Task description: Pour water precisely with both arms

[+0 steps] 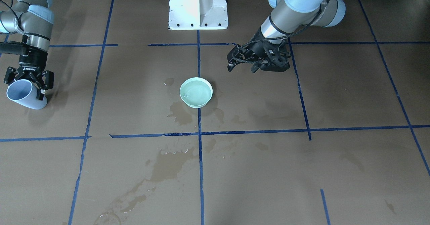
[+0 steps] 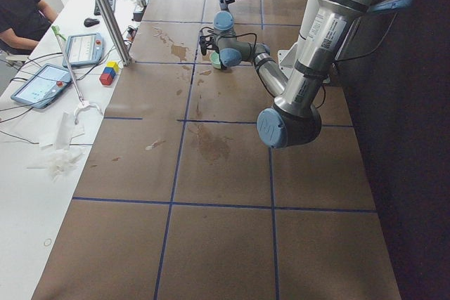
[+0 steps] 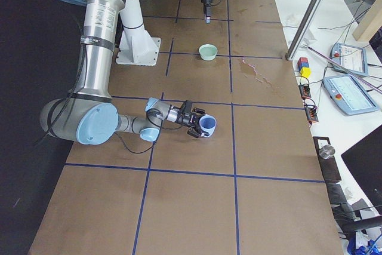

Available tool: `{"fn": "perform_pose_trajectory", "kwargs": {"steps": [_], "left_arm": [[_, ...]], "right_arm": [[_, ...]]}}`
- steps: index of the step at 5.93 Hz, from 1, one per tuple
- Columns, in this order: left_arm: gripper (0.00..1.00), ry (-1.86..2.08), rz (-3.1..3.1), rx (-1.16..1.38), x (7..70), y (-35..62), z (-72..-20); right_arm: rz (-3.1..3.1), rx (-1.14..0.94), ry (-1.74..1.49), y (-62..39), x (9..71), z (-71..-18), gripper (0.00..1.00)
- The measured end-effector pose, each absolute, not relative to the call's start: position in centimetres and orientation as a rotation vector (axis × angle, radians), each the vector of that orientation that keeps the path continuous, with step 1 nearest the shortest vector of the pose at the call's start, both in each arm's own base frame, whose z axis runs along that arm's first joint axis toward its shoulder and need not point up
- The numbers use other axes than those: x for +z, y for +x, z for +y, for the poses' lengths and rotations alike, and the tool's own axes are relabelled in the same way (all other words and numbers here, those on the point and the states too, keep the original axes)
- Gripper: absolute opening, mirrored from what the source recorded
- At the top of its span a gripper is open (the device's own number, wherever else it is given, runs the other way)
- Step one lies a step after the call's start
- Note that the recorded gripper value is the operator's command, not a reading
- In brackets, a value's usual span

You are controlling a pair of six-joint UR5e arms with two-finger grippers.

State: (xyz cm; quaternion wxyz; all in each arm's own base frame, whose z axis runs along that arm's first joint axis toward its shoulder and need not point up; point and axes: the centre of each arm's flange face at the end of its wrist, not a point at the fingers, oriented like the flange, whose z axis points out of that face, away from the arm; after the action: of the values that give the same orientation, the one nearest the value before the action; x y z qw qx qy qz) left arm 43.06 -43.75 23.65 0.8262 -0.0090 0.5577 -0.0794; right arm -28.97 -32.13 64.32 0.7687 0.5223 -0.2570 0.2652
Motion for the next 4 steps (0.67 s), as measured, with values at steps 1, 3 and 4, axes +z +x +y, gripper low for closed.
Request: {"fn": "perform_pose_trajectory", "kwargs": {"steps": [1,3,4], "left_arm": [[1.00,-0.019,1.185,-0.169,23.7,43.1,-43.7],[1.00,-0.020,1.184,-0.168,23.7,43.1,-43.7],[1.00,-0.020,1.185,-0.168,23.6,43.1,-43.7]], "right_arm": [[-0.573,0.562,1.144,-28.4,63.8,-32.2,1.00],[-0.584,0.557,1.164,-27.1,63.0,-32.7,1.00],[-0.587,0.563,1.168,-26.7,62.5,-33.1,1.00]]}}
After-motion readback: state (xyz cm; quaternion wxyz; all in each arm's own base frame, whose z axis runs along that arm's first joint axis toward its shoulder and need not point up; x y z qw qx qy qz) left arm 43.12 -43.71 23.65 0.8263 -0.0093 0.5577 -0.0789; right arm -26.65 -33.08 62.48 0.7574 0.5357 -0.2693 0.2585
